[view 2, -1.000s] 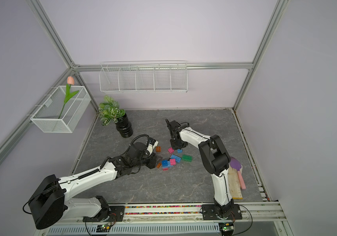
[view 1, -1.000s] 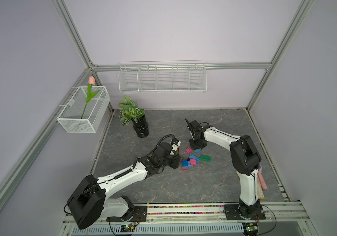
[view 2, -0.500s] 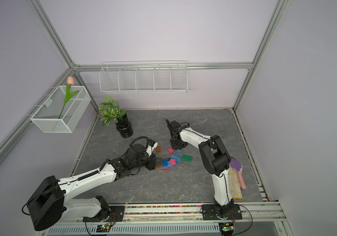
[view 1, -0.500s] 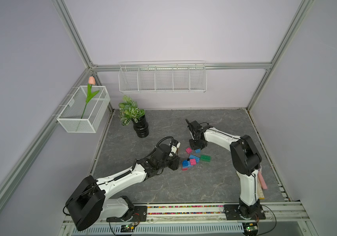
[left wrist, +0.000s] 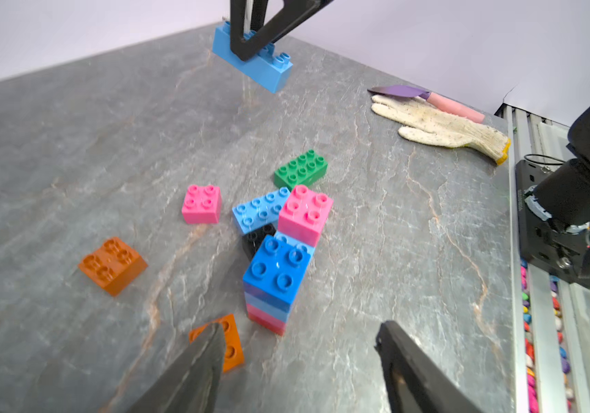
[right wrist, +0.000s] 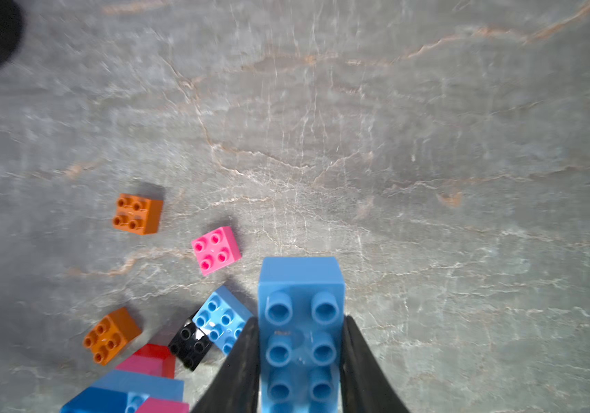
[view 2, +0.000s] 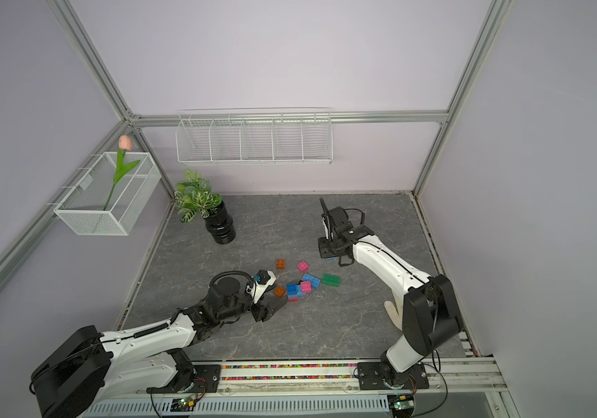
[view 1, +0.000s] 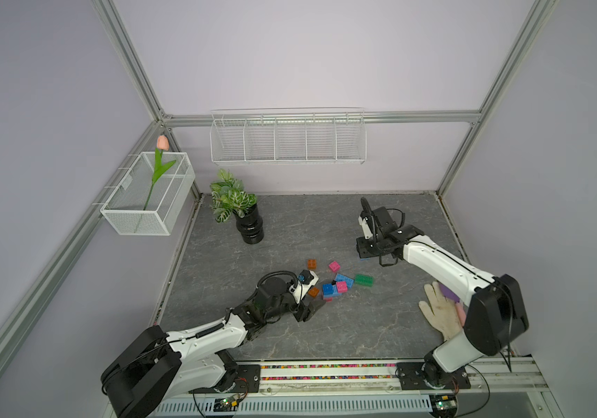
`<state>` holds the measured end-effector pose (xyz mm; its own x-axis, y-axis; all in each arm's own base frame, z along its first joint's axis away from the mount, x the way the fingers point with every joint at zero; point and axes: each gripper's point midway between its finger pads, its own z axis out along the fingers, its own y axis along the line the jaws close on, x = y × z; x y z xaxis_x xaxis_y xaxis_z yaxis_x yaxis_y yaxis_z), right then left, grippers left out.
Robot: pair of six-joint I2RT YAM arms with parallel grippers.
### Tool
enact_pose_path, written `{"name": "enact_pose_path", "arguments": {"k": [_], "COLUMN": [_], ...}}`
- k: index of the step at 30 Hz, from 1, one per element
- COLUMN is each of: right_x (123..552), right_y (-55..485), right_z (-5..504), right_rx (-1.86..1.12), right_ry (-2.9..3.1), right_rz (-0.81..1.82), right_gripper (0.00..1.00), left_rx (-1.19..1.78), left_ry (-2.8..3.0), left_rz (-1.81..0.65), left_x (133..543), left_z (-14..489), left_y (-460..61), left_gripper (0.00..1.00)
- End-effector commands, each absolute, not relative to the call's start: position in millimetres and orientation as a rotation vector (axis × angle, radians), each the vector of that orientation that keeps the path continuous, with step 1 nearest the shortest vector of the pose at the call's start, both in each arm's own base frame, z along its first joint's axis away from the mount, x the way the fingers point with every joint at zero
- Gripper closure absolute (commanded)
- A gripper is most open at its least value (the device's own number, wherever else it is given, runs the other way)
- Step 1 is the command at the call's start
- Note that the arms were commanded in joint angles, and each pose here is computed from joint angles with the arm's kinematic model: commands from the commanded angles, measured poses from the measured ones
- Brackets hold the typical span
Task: Assemble the letter p with lego
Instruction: Pick up the lego brick from the center of the board.
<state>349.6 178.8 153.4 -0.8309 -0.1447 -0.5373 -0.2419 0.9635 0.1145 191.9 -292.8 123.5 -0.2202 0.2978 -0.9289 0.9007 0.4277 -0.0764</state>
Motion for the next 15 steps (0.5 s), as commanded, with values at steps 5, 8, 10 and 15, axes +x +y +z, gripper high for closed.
{"name": "enact_pose_path", "arguments": {"k": [5,8,10,15], "right_x": [320,309,303,291], "right_y": [160,155,151,143], "right_z": [174,180,181,180], "right_rx": [-0.26,-0.256,-0.249,-0.229], "right_ry": [2.506,2.492,2.492,2.503], "right_rz": [0.31,0.323,0.324,0.319], "right_gripper": [0.74,0.74,0.74,0.73], "left_rx": [1.079,1.091,1.095,1.102], "left_ry": [1.621,1.624,1.618,1.6], "left_rz": [-0.703,-0.703,-0.705,-0.715], "left_x": [213,216,217,222], "left_z": [126,117,113,103], "left_y": [-310,-316,-319,-329], "left_gripper": [0.29,0.29,0.29,0.29]}}
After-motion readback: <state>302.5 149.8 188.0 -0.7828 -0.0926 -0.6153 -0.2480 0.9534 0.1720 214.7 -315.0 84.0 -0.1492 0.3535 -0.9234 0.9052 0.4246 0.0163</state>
